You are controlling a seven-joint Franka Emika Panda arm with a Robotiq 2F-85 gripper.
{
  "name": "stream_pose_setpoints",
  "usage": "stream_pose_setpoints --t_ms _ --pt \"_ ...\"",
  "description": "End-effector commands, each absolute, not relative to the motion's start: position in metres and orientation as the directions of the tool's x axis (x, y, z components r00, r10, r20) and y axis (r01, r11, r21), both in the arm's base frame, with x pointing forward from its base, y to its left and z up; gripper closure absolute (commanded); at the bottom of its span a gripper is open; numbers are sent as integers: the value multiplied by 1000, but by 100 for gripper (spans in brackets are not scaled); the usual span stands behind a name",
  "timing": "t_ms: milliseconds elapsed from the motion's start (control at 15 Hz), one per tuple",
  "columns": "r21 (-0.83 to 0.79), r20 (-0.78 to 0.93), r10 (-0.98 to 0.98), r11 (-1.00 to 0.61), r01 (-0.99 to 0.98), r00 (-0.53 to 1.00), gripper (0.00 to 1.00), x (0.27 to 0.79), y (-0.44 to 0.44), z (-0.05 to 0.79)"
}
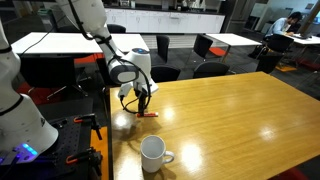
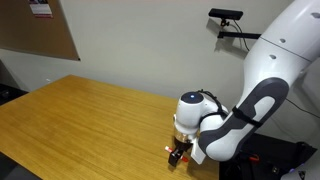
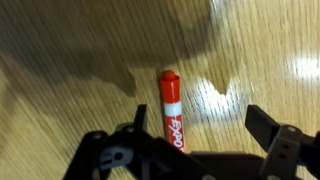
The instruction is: Take the marker from the table and put it in the white cup
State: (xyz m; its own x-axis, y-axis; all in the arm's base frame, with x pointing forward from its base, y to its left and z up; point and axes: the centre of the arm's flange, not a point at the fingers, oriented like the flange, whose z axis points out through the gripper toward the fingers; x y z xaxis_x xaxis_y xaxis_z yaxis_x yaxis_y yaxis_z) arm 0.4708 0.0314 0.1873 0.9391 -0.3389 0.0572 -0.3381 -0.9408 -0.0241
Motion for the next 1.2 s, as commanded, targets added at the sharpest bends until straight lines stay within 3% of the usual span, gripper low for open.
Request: stream_pose_setpoints --t_ms 0,800,867,933,1067,1133 --pt "-50 72 -313 -949 -310 947 0 481 27 182" --pt "-44 72 -255 -967 -252 964 0 493 13 170" --pt "-43 73 -256 -966 -253 964 4 494 12 168" --pt "-42 74 -258 -966 -255 963 26 495 12 167" --pt "-44 76 -259 -966 -257 963 31 496 12 165" --pt "-44 77 -260 -965 -258 962 39 496 11 164"
